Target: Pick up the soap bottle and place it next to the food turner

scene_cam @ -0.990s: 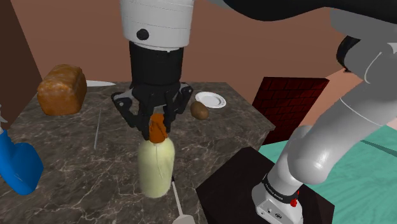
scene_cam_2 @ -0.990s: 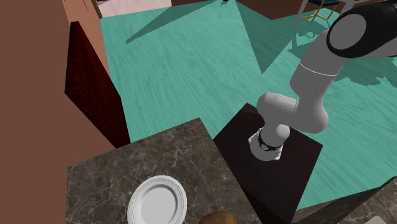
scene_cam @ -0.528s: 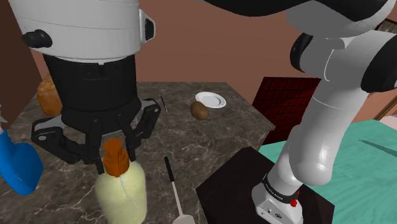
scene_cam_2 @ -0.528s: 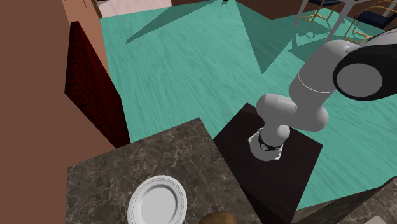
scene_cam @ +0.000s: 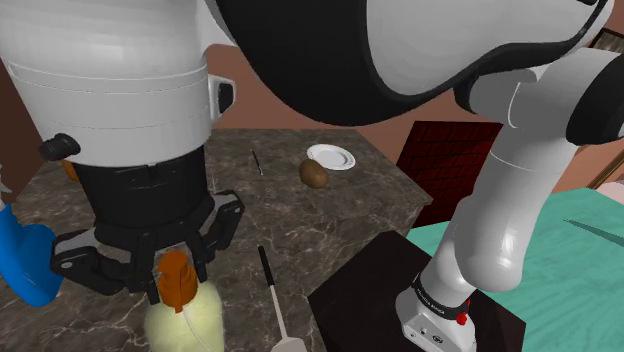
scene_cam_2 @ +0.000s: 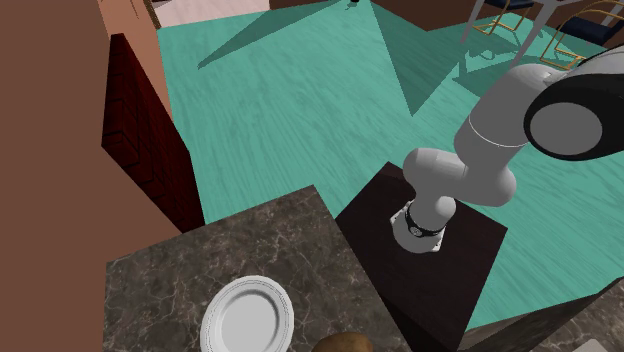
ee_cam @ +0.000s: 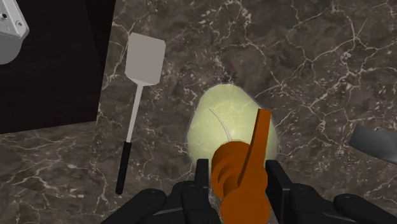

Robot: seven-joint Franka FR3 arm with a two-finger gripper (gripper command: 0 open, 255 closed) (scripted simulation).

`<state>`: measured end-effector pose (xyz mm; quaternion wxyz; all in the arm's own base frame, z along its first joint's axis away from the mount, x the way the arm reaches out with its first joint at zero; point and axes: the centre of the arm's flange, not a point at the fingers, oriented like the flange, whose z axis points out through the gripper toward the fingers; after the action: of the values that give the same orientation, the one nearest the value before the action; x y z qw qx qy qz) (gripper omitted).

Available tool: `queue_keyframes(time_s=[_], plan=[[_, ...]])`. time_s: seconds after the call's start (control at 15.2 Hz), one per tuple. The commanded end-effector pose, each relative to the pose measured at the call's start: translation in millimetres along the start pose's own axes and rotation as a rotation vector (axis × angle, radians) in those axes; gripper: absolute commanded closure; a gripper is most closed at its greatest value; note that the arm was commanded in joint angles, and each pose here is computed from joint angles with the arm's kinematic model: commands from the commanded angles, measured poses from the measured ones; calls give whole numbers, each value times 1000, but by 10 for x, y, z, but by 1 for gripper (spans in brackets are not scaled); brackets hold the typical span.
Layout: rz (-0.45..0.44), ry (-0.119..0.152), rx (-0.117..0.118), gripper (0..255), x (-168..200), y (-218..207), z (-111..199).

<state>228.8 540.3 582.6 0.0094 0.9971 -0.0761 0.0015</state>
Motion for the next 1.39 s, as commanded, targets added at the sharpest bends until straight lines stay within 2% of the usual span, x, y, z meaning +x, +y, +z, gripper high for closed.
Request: queue_keyframes(time_s=[0.0,0.33,0.79,0.86,1.19,1.32], plan=[[0,0,1,255,16,10,112],[0,0,1,255,15,5,361],[0,0,1,255,15,5,361],[0,0,1,0,15,5,360],[0,0,1,0,15,5,360],[0,0,1,0,15,5,97]])
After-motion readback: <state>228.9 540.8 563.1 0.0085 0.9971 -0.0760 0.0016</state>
